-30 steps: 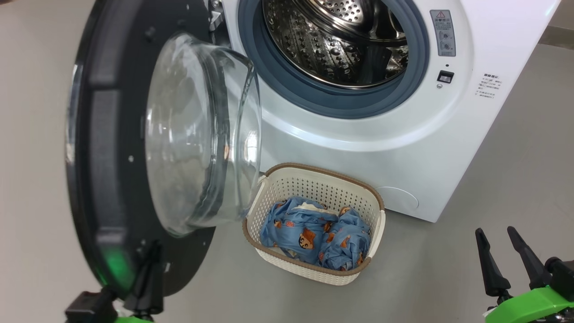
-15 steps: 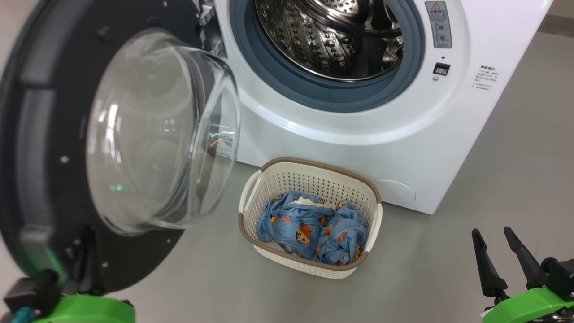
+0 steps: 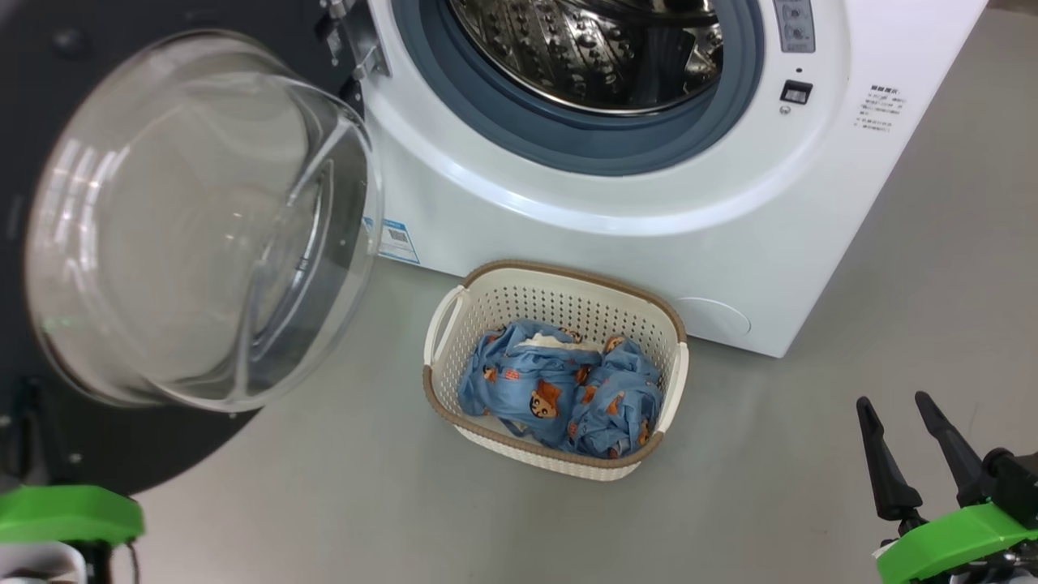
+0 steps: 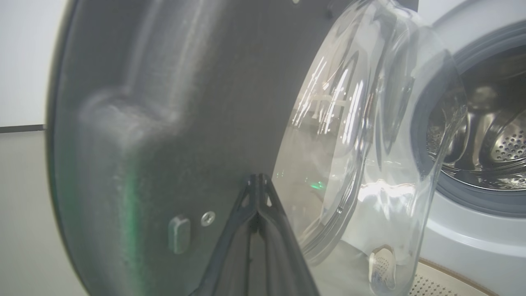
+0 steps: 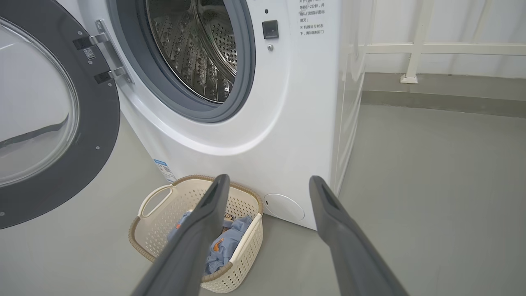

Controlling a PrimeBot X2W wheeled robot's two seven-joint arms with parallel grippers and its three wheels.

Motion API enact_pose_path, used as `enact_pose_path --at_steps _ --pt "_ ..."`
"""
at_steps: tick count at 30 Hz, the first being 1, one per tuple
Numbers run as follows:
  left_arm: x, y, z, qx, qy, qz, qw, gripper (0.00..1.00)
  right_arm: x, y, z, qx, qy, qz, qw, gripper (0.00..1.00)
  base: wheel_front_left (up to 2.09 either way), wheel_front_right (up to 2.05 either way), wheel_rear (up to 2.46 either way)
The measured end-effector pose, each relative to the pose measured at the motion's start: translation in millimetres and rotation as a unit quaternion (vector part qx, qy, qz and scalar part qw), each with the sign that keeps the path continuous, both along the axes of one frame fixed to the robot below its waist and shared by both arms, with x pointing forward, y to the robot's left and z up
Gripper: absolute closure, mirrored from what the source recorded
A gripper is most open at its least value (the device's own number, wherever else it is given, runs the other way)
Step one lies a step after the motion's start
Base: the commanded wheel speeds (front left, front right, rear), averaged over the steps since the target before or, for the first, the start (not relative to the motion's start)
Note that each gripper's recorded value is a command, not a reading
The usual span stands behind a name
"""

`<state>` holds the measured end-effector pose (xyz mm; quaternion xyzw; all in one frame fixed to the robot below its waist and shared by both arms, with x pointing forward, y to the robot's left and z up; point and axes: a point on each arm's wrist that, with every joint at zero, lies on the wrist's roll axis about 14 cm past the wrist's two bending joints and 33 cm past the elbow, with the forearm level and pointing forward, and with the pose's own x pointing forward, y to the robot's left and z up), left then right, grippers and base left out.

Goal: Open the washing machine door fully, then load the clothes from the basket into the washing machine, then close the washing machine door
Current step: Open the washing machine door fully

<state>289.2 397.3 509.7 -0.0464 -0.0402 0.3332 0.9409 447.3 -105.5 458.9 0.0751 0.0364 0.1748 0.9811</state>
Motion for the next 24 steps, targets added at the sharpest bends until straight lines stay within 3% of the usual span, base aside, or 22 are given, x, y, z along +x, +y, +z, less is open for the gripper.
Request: enact_pose_path --at_steps 24 --pt "14.8 75.4 6.4 0.033 0.054 0.051 0.997 1.0 14.6 -2.8 -14.0 -0.009 0.009 0.0 1.0 0.0 0.0 0.0 0.0"
